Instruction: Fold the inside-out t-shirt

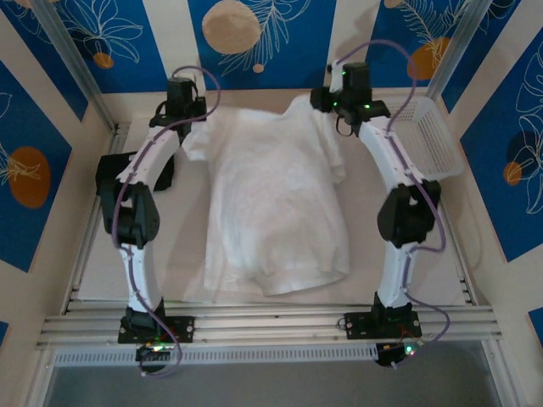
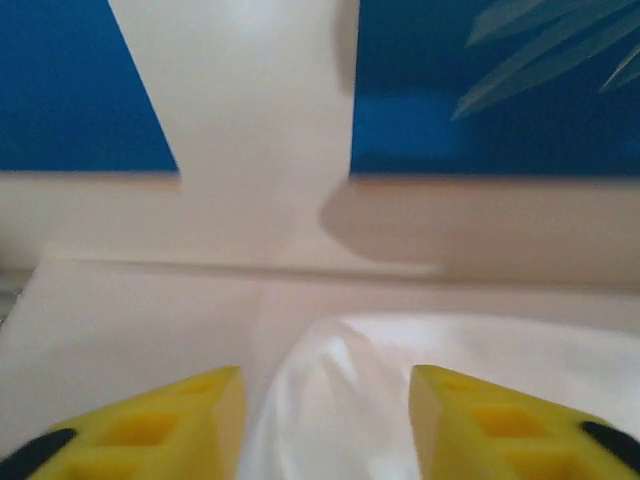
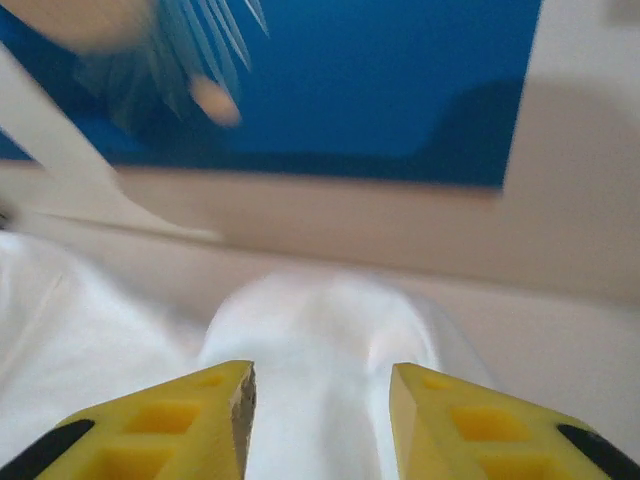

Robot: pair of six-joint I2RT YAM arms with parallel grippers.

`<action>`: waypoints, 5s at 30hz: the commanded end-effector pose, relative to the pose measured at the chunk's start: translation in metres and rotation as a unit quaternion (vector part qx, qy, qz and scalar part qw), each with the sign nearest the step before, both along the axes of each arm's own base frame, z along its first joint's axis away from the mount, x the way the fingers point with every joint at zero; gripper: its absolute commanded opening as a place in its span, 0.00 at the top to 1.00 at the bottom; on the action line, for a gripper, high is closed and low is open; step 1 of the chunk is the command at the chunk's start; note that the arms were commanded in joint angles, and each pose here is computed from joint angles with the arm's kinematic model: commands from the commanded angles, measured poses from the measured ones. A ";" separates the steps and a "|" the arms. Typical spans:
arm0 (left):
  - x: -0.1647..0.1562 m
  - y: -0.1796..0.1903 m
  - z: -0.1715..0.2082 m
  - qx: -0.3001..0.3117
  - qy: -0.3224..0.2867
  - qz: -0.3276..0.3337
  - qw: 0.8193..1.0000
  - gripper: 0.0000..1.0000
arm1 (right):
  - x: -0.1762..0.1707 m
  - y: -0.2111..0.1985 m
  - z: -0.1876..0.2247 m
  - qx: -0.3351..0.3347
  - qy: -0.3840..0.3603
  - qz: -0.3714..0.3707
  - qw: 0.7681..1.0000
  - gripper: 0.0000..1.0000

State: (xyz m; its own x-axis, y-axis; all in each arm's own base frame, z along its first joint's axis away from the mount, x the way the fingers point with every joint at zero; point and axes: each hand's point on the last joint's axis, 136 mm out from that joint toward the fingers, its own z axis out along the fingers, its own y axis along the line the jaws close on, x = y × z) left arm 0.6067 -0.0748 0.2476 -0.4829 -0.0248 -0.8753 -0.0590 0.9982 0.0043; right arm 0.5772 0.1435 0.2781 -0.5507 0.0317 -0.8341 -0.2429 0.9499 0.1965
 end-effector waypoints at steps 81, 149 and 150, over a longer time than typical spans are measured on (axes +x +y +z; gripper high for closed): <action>-0.336 -0.041 -0.213 -0.026 0.270 -0.088 0.958 0.95 | -0.293 -0.001 -0.194 0.104 0.344 -0.011 0.933 0.95; -0.345 -0.302 -0.058 -0.201 0.130 -0.485 0.841 1.00 | -0.207 -0.088 -0.145 -0.033 0.254 -0.127 0.958 0.89; -0.344 -0.306 -0.054 -0.199 0.127 -0.487 0.841 1.00 | -0.202 -0.093 -0.140 -0.031 0.248 -0.134 0.959 0.86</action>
